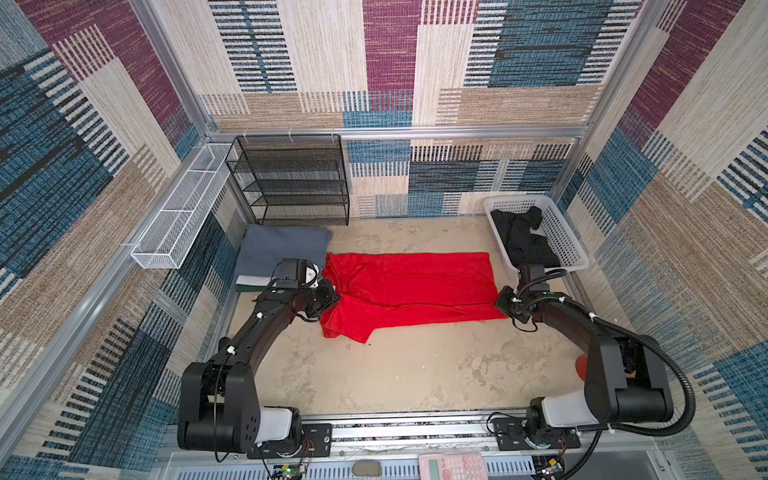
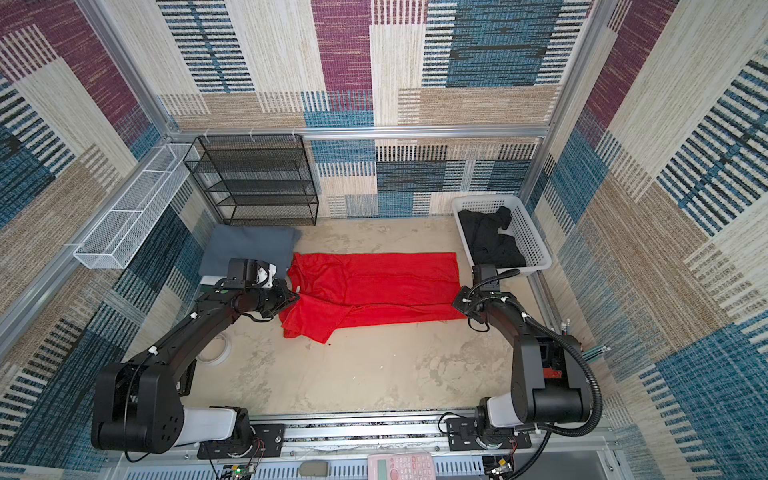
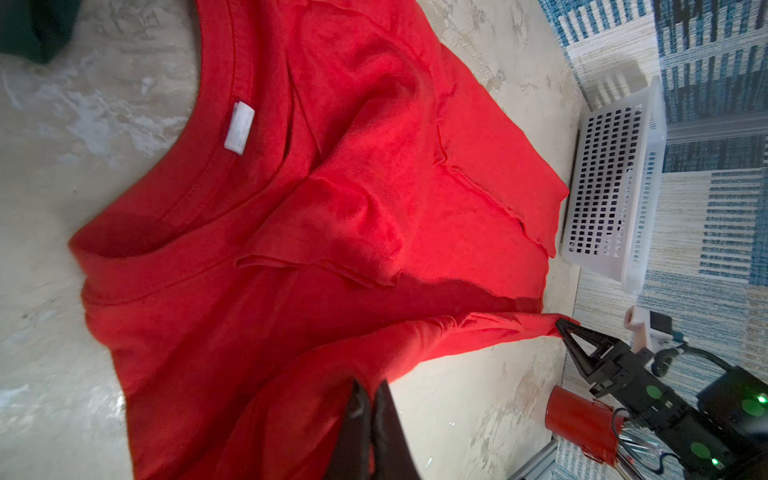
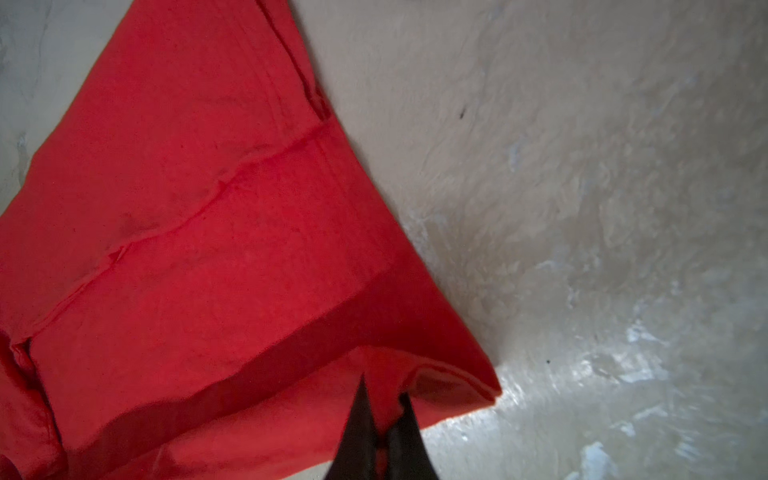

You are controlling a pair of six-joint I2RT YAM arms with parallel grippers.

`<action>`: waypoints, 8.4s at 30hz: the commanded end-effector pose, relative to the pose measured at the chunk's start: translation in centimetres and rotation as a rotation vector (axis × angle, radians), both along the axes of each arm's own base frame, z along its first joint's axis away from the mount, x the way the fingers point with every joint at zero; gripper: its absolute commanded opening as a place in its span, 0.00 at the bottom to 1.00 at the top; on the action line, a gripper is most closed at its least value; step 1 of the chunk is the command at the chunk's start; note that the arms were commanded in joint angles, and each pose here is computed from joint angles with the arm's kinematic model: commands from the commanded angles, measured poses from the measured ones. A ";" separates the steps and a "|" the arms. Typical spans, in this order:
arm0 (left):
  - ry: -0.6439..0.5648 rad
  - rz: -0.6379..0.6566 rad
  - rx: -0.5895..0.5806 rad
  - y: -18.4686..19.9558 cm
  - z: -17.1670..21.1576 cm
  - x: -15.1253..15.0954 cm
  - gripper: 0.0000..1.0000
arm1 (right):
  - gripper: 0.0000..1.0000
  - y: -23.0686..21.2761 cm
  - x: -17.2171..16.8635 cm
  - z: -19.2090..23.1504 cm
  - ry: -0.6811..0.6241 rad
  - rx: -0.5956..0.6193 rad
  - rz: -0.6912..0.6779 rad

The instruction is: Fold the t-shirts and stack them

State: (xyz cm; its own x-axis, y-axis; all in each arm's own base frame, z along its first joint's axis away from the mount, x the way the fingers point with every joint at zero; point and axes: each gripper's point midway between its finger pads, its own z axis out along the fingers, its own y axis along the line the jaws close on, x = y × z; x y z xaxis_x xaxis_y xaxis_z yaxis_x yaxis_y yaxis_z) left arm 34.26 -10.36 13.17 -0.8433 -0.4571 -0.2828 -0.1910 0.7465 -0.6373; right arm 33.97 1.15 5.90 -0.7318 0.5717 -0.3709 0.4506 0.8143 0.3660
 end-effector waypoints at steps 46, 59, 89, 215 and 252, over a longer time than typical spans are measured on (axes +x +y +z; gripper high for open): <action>-0.065 -0.036 -0.104 -2.1 0.5 9.4 0.06 | 0.80 0.6 5.0 0.6 -0.048 0.050 0.054; -0.113 -0.038 -0.159 -2.4 2.2 9.3 0.67 | 0.90 0.7 4.8 3.2 -0.106 0.037 0.080; -0.131 0.171 0.155 5.0 0.4 -3.1 0.98 | 0.64 37.3 -3.0 0.9 -0.101 0.278 0.893; -0.032 0.060 0.167 4.3 -1.9 -3.2 0.98 | 0.00 34.9 16.2 1.4 -0.250 -0.003 0.531; 0.012 0.056 0.175 4.3 -6.4 -4.0 0.78 | 0.98 21.7 8.0 5.6 -0.262 -0.144 0.478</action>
